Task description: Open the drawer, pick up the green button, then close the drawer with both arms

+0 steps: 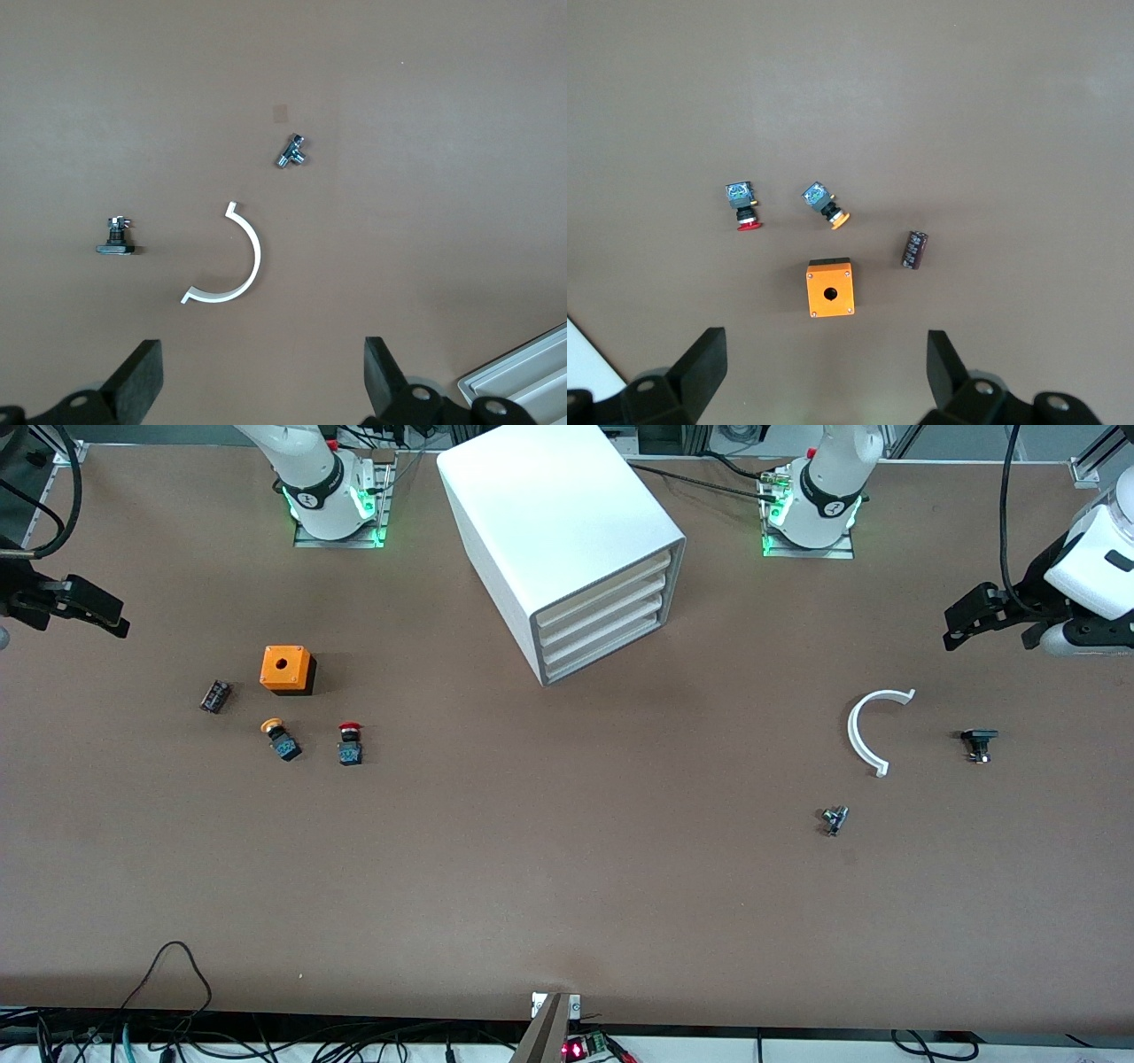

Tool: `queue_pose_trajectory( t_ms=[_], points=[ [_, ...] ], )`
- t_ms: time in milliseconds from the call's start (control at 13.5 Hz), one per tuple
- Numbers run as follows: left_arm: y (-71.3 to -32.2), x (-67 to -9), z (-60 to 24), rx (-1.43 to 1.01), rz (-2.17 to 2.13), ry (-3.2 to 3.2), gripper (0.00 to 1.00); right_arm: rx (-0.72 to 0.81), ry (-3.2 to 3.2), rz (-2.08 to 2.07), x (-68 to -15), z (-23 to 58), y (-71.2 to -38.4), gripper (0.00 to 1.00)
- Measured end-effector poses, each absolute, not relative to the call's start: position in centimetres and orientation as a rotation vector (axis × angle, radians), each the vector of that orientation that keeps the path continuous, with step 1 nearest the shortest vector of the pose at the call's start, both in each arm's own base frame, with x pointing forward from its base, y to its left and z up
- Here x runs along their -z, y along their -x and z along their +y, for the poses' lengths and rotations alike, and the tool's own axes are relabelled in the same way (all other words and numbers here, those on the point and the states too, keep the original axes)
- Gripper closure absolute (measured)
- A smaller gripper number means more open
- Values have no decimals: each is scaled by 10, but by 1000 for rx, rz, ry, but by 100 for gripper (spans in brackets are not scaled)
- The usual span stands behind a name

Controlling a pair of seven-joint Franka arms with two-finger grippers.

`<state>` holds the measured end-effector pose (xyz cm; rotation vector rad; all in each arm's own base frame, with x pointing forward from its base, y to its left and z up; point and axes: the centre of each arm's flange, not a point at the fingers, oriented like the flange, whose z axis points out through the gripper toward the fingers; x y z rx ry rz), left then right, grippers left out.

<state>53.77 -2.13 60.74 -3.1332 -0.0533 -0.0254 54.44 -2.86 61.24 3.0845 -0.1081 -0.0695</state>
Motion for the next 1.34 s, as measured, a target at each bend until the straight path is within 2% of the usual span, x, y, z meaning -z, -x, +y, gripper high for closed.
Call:
queue_pose_trajectory(
  t_ms=[1337],
  points=[
    [-541, -608, -42, 62, 19, 3133, 0, 71, -3087, -53, -612, -29, -544, 0]
  ],
)
